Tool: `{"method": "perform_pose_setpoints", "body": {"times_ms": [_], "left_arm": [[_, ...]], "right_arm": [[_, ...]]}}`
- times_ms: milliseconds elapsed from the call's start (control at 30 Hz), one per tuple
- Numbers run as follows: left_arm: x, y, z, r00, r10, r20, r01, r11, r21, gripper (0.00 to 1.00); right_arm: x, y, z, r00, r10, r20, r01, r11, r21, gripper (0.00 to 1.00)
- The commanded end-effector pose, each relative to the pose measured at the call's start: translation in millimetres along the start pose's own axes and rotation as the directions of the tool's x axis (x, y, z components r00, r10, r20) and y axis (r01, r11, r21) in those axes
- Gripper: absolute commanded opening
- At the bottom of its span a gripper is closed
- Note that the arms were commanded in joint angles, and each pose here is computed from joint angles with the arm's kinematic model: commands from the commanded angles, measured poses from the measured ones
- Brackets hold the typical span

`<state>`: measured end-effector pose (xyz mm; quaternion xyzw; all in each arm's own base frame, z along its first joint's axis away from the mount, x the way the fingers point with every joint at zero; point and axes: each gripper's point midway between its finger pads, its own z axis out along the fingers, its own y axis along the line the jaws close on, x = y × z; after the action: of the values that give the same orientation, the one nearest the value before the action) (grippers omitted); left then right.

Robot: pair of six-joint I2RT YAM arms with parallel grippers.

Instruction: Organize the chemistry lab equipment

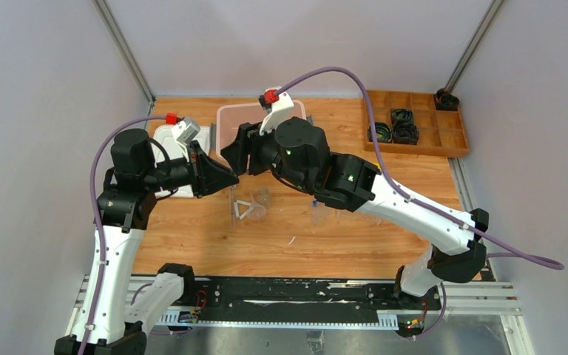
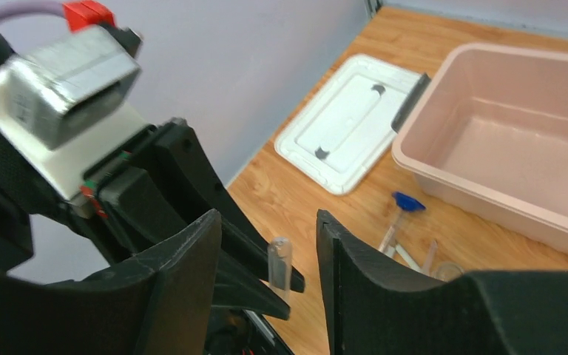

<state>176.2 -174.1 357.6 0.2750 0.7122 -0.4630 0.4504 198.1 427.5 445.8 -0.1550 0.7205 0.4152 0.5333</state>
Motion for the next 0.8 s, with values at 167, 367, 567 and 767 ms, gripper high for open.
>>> {"method": "perform_pose_setpoints", "body": {"times_ms": [167, 367, 567, 767], "left_arm": [[4.8, -13.4, -3.7, 0.999, 0.050, -0.009, -0.049, 0.997, 0.053, 0.00], [6.3, -17.7, -6.8, 0.997, 0.073, -0.009, -0.073, 0.996, 0.055, 0.00], [9.8, -16.8, -7.5, 0.997, 0.078, -0.019, -0.077, 0.996, 0.050, 0.01], [7.4, 0.9, -7.7, 0.998, 0.053, -0.028, -0.054, 0.997, -0.057, 0.95]], "right_arm": [[38.3, -10.7, -4.4, 0.979, -0.045, -0.198, 0.047, 0.999, 0.007, 0.49], [41.2, -8.1, -0.7, 0.977, -0.045, -0.211, 0.045, 0.999, -0.007, 0.41], [41.7, -13.9, -2.0, 0.976, -0.043, -0.213, 0.045, 0.999, 0.004, 0.21], [35.4, -51.6, -10.3, 0.981, -0.059, -0.186, 0.080, 0.991, 0.105, 0.00]]}}
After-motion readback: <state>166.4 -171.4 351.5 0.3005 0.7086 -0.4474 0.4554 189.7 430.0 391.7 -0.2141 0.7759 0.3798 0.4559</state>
